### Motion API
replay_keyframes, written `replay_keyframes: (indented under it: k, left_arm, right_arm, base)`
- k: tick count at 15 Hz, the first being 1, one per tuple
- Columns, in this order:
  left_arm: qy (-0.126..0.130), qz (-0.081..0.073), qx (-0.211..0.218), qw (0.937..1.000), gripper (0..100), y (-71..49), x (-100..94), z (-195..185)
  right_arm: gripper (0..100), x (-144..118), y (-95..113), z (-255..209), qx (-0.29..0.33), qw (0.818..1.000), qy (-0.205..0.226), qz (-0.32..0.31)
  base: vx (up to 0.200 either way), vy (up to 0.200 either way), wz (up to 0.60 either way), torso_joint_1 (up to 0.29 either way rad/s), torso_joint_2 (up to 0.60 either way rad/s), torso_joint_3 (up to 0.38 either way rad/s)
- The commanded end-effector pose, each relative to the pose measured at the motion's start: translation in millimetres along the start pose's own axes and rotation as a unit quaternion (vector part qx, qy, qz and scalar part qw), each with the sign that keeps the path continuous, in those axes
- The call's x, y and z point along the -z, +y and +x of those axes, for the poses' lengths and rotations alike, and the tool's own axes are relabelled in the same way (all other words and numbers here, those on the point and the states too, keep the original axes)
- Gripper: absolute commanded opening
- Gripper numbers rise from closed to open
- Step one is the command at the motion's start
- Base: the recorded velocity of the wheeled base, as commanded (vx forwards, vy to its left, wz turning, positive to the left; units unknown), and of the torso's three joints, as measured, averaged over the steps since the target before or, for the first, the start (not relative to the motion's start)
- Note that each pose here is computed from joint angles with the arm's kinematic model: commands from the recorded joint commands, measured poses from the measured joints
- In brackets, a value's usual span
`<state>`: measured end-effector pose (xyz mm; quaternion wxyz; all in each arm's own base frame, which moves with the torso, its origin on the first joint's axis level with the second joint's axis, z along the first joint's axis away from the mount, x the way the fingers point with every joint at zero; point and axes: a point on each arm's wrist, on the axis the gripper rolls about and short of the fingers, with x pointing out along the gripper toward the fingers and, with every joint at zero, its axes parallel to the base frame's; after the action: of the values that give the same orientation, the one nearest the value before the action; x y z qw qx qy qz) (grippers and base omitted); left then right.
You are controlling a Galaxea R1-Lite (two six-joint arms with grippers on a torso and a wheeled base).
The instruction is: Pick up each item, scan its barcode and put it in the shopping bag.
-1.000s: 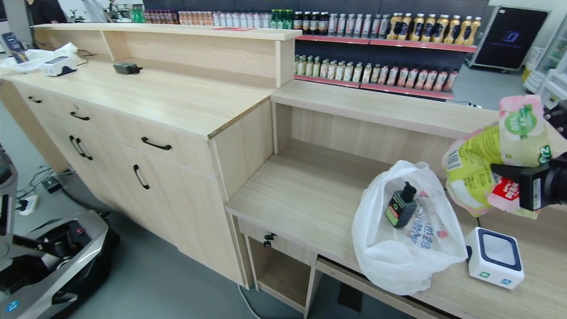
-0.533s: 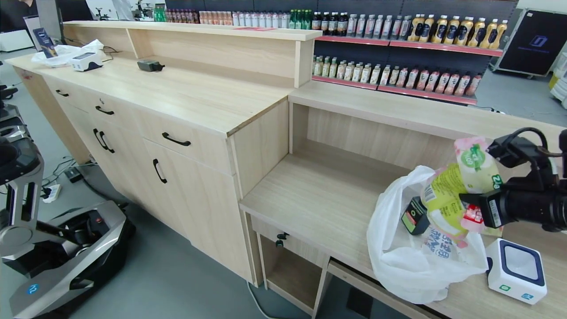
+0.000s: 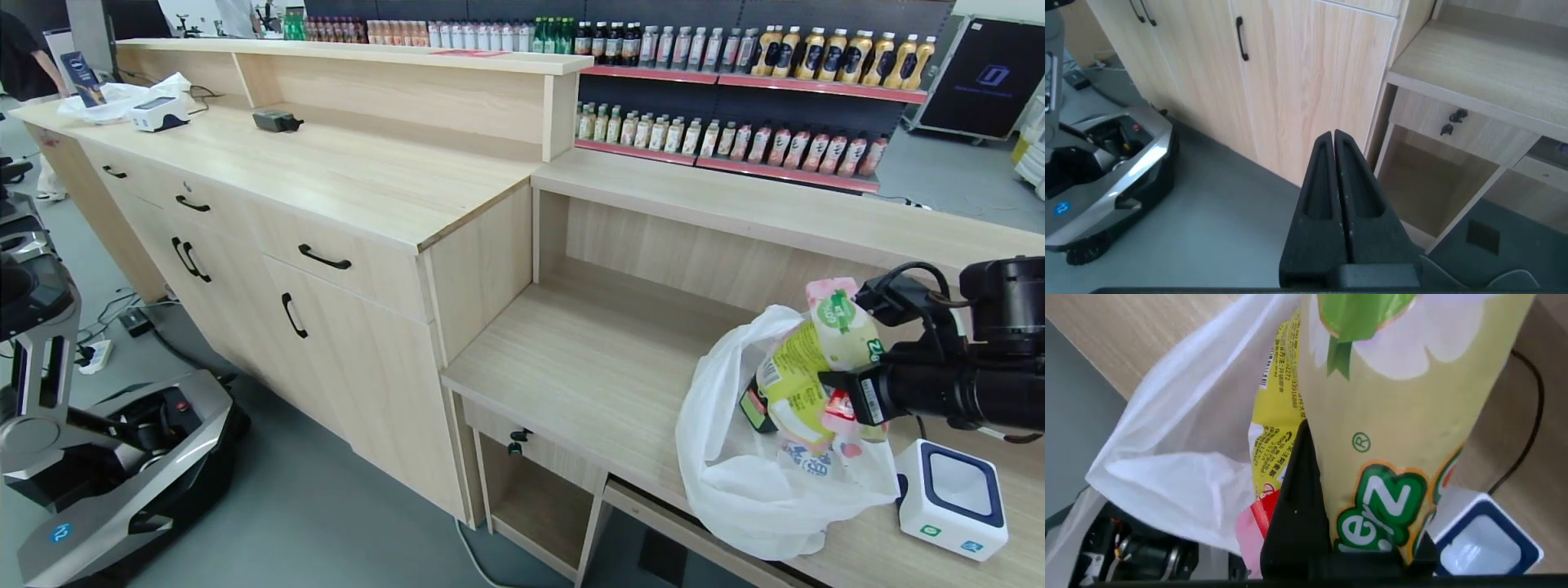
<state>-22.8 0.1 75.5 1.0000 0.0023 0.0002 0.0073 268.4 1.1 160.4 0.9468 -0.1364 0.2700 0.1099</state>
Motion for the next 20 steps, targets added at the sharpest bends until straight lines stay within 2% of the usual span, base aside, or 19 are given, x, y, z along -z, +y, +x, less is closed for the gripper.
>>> replay_keyframes:
  k: [1, 6, 7, 9, 12, 20]
  left_arm:
    - [0.000, 0.000, 0.000, 1.0000, 0, 0.0, 0.0, 0.0]
    - [0.000, 0.000, 0.000, 1.0000, 0, 0.0, 0.0, 0.0]
    - [0.000, 0.000, 0.000, 1.0000, 0, 0.0, 0.0, 0.0]
    - [0.000, 0.000, 0.000, 1.0000, 0, 0.0, 0.0, 0.0]
    - [0.000, 0.000, 0.000, 1.0000, 0, 0.0, 0.0, 0.0]
    - [0.000, 0.000, 0.000, 1.0000, 0, 0.0, 0.0, 0.0]
  right_arm:
    - [0, 14.0, 2.6, 20.6, -0.026, 0.999, 0.018, 0.004]
    - [0, 24.7, 3.8, 38.2, -0.039, 0.998, 0.043, 0.005]
    - [0, 25.8, 3.8, 42.2, -0.044, 0.998, 0.042, 0.007]
    - [0, 24.7, 4.4, 50.0, -0.082, 0.997, 0.013, 0.005]
    - [0, 29.7, 4.6, 62.7, -0.084, 0.996, -0.005, 0.002]
    - [0, 40.9, 5.7, 70.6, -0.089, 0.996, 0.015, 0.005]
  base:
    - [0.000, 0.000, 0.00, 0.000, 0.00, 0.000]
    - [0.000, 0.000, 0.00, 0.000, 0.00, 0.000]
    - [0.000, 0.000, 0.00, 0.000, 0.00, 0.000]
    - [0.000, 0.000, 0.00, 0.000, 0.00, 0.000]
    - [0.000, 0.000, 0.00, 0.000, 0.00, 0.000]
    - [0.000, 0.000, 0.00, 0.000, 0.00, 0.000]
